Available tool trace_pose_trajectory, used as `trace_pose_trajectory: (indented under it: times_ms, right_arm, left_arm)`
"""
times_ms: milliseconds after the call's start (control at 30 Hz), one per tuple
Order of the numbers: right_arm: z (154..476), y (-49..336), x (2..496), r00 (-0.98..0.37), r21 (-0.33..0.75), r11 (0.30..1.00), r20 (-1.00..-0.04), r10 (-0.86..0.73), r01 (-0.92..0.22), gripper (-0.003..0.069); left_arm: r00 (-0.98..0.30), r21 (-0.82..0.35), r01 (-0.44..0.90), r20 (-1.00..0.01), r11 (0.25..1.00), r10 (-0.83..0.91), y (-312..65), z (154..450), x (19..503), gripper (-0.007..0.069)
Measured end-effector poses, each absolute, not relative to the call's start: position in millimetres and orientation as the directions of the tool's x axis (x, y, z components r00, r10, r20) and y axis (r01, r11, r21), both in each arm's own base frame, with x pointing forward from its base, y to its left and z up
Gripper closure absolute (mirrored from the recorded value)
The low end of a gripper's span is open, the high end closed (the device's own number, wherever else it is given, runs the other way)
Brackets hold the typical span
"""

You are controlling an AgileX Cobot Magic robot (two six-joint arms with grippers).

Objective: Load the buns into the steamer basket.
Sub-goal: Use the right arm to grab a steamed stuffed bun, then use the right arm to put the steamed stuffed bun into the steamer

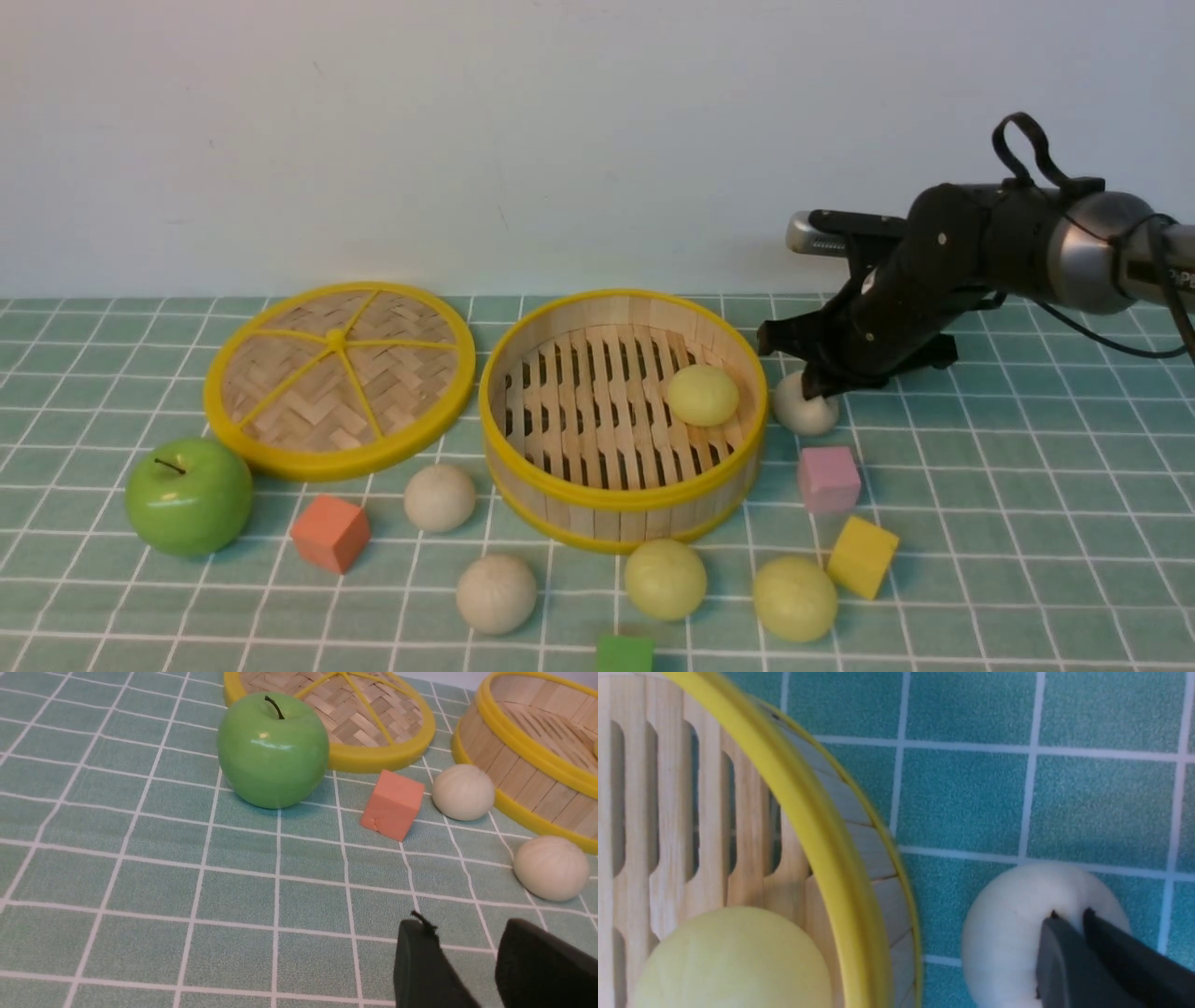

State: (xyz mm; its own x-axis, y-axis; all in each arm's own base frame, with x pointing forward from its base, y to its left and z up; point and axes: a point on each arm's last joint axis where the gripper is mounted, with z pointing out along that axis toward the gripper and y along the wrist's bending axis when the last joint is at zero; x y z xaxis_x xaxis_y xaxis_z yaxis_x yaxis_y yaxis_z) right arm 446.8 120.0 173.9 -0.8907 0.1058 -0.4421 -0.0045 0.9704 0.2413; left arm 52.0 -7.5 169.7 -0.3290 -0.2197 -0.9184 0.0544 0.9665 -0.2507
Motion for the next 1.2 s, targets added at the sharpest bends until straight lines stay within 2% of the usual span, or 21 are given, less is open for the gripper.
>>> trace_pose_trajectory:
  times_ms: [233,400,467,500,633,767,867,1033,1200]
  right_arm:
    - [197,119,440,-0.887,0.236,0.971,-0.455,0.08,-0.034,0.0657]
    - [251,118,428,-0.83,0.252,0.965,-0.551,0.079,-0.076,0.0657]
    - [260,120,424,-0.821,0.251,0.963,-0.568,0.068,-0.094,0.0657]
    - [272,126,419,-0.806,0.245,0.961,-0.591,0.043,-0.128,0.0657]
    - [281,152,409,-0.783,0.264,0.938,-0.621,-0.013,-0.225,0.0657]
    - [271,181,411,-0.744,0.289,0.906,-0.667,-0.04,-0.308,0.0657]
    - [259,193,417,-0.72,0.302,0.894,-0.693,-0.032,-0.331,0.0657]
    - [212,204,438,-0.718,0.338,0.889,-0.696,0.015,-0.309,0.0657]
    - [182,205,447,-0.72,0.33,0.9,-0.694,0.027,-0.285,0.0655]
  left_arm:
    - [-0.329,-0.251,0.054,-0.918,0.967,-0.22,-8,170,52,0.0387]
    - [-0.329,-0.251,0.054,-0.918,0.967,-0.22,-8,170,52,0.0387]
    - [-0.329,-0.251,0.054,-0.918,0.967,-0.22,-8,170,52,0.0387]
    - [-0.329,-0.251,0.054,-0.918,0.967,-0.22,-8,170,52,0.0387]
    - [-0.329,-0.251,0.054,-0.918,0.967,-0.22,-8,170,52,0.0387]
    - [-0.329,-0.251,0.054,-0.918,0.967,-0.22,-8,170,52,0.0387]
    - [-0.329,-0.251,0.054,-0.918,0.967,-0.22,-8,170,52,0.0387]
    - [-0.329,-0.25,0.054,-0.919,0.967,-0.219,-7,170,52,0.0387]
    - [-0.329,-0.249,0.054,-0.919,0.967,-0.218,-7,170,52,0.0387]
